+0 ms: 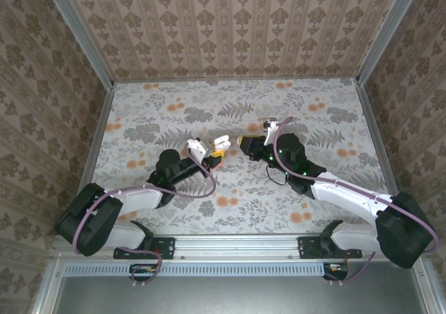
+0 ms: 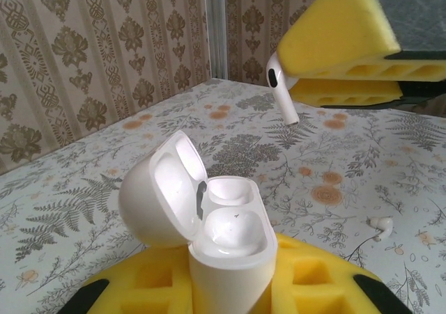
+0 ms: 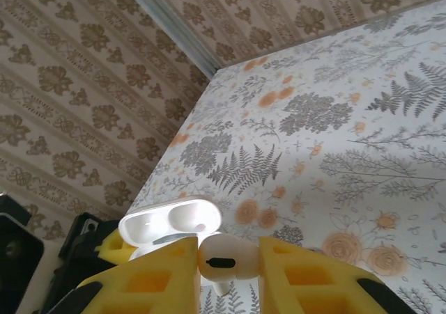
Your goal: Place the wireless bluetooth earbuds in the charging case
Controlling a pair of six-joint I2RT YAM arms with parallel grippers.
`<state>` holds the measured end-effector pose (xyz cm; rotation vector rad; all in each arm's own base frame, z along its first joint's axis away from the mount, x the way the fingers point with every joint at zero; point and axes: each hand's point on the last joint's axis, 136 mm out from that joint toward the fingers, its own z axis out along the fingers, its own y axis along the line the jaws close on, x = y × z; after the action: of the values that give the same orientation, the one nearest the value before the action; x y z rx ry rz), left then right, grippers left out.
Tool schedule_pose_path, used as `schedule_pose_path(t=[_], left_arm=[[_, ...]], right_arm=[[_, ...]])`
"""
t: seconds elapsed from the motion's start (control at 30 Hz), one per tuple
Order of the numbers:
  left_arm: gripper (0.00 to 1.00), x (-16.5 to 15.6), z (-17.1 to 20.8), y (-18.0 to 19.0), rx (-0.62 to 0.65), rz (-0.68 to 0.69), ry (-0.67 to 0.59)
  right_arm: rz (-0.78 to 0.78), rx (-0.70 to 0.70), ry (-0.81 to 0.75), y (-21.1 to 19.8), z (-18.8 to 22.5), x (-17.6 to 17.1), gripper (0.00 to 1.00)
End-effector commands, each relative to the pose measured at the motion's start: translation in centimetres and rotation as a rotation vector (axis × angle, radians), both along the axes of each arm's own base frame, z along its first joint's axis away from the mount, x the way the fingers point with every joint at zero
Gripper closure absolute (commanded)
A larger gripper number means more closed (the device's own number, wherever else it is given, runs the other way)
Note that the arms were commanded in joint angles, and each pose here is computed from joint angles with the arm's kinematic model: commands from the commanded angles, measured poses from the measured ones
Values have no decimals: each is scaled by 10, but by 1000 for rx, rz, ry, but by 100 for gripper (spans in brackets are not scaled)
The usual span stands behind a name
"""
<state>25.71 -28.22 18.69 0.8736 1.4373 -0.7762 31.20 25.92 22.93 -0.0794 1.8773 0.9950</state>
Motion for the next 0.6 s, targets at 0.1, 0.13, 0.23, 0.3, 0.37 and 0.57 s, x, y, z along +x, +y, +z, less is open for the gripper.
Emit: schedule_pose_path(t=[0.1,0.13,0.23,0.3,0.37,0.57], left_arm=[[89,-4,33,-8,-75,-41,-58],[89,-4,33,-8,-74,-41,-59],[89,-4,35,-9,-80,-42,-59],[89,-4,36,-8,-81,-40,-60],[89,-3,36,-8,-82,-35,-57],[89,-3,38,-7,-90,-30,-54]], right_arm=[[22,30,-122,13,39,-3,74],[27,32,-125,16,40,-4,74],[38,34,-132,22,43,-5,74],[45,35,-136,25,44,-4,74],[52,38,-139,30,45,-4,74],[80,40,-130,43,44,-2,74]])
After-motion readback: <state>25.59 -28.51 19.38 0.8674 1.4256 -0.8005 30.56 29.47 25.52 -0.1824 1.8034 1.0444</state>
